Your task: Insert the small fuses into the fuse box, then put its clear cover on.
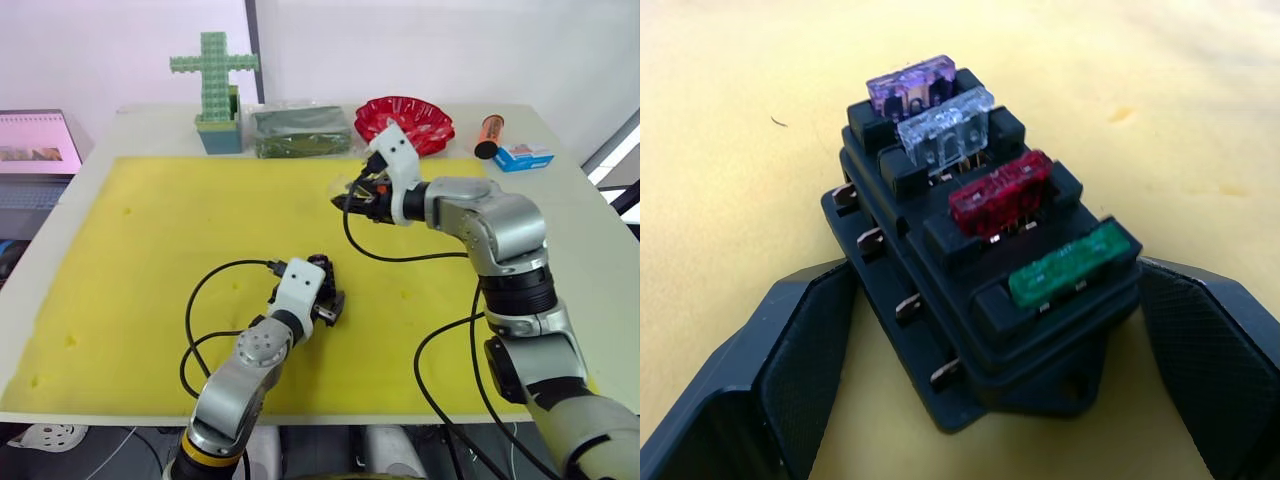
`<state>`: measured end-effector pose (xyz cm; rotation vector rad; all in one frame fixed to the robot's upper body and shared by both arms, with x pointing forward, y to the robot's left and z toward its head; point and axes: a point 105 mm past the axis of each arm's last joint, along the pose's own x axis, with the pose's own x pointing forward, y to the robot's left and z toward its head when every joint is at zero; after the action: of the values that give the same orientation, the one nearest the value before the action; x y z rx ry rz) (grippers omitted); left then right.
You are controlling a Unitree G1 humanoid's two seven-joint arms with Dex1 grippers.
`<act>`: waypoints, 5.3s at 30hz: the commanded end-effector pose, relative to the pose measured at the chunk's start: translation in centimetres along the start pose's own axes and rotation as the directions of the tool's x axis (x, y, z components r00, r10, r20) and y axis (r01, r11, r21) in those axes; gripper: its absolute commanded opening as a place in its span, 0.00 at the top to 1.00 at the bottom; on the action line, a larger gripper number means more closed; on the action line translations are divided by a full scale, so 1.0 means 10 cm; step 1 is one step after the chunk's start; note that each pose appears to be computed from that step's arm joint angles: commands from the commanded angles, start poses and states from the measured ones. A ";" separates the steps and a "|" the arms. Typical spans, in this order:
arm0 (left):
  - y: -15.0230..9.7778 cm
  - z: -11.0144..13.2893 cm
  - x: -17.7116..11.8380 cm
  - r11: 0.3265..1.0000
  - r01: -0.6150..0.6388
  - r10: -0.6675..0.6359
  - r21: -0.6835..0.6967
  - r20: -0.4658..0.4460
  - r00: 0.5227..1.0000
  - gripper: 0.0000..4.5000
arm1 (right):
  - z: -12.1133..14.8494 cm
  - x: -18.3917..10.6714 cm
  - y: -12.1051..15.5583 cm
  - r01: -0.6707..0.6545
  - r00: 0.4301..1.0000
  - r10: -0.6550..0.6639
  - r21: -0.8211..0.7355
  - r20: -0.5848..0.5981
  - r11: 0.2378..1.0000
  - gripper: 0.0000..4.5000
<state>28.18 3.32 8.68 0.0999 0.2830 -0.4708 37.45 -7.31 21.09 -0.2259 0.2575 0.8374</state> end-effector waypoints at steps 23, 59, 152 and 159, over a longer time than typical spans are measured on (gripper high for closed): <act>0.45 0.16 -0.18 0.822 0.486 -0.512 0.298 0.011 0.859 0.37 | -0.10 -0.37 0.30 -0.235 0.971 0.223 -0.165 -0.092 0.958 0.60; 0.77 0.01 0.20 0.454 0.750 -0.753 0.481 -0.242 0.612 0.37 | -0.43 0.14 0.83 -0.501 0.858 0.431 -0.273 -0.280 0.821 0.60; 0.79 0.00 0.20 0.484 0.739 -0.742 0.469 -0.228 0.630 0.37 | -0.83 0.19 0.73 -0.489 0.872 0.483 -0.087 -0.084 0.868 1.00; 0.79 -0.01 0.19 0.486 0.739 -0.740 0.467 -0.230 0.632 0.37 | -1.42 0.29 0.61 -0.456 0.867 0.413 -0.110 -0.277 0.883 1.00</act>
<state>33.48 9.40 8.27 0.5274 0.1711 -1.4414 32.64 -2.93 12.17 -0.3967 0.2264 1.3833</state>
